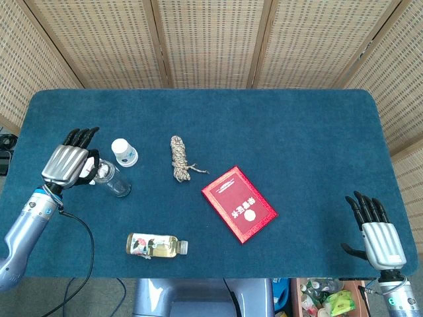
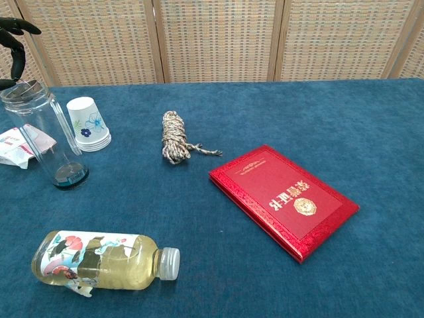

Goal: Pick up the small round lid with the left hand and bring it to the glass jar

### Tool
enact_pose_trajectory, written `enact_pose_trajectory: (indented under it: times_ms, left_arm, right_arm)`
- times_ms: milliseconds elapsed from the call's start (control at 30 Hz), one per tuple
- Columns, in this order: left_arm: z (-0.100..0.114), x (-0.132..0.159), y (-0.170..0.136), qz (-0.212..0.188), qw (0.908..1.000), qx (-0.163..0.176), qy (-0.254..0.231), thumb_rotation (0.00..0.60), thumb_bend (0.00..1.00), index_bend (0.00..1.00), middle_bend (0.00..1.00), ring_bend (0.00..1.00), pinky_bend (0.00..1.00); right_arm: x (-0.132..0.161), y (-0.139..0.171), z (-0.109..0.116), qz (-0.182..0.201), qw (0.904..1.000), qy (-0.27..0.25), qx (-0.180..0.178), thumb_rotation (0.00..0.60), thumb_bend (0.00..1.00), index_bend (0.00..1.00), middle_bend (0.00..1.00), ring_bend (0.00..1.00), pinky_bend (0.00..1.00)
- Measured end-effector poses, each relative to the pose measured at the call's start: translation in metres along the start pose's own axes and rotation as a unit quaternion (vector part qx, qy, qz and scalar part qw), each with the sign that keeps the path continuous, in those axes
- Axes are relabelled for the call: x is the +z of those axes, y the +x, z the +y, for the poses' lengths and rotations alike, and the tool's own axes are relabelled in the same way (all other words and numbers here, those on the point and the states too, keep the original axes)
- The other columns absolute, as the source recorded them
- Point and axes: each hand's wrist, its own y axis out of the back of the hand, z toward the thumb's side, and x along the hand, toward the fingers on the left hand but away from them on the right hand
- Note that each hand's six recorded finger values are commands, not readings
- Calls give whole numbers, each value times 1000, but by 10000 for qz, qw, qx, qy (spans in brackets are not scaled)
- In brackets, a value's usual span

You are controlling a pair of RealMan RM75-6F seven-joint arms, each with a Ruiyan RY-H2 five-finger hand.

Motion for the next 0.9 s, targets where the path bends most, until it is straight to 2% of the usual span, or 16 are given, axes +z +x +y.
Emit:
enact_pose_trajectory:
  times_ms: [67, 167, 533, 700, 800, 867, 900]
  left_arm:
    - [1, 0, 0, 4, 10000, 15, 11, 600, 426, 429, 0, 0, 0]
    - [3, 1, -1, 6, 10000, 60, 24, 600, 405, 371, 0, 0, 0]
    - [7, 2, -2, 38, 9999, 132, 42, 600, 388, 292, 0, 0, 0]
    - [13, 1, -6, 49, 9997, 227, -30, 600, 337, 233, 0, 0, 0]
    - [18, 0, -9, 50, 9994, 312, -110, 600, 321, 146, 0, 0, 0]
    - [20, 0, -15, 31, 9991, 360, -205, 600, 292, 37, 0, 0, 0]
    - [20, -1, -20, 20, 9991, 352, -229, 600, 280, 17, 0, 0, 0]
  right_arm:
    - [0, 0, 0, 0, 10000, -2, -2, 600, 0, 3, 0, 0, 0]
    - [0, 0, 0, 4, 10000, -9, -10, 600, 0, 3, 0, 0, 0]
    - [-1, 0, 1, -7, 10000, -18, -15, 600, 0, 4, 0, 0, 0]
    - [-1, 0, 1, -4, 10000, -13, -10, 600, 0, 3, 0, 0, 0]
    - [-1, 0, 1, 0, 10000, -10, -12, 600, 0, 3, 0, 0, 0]
    - [-1, 0, 1, 5, 10000, -8, -7, 600, 0, 3, 0, 0, 0]
    - [0, 0, 1, 9, 10000, -4, -1, 600, 0, 3, 0, 0, 0]
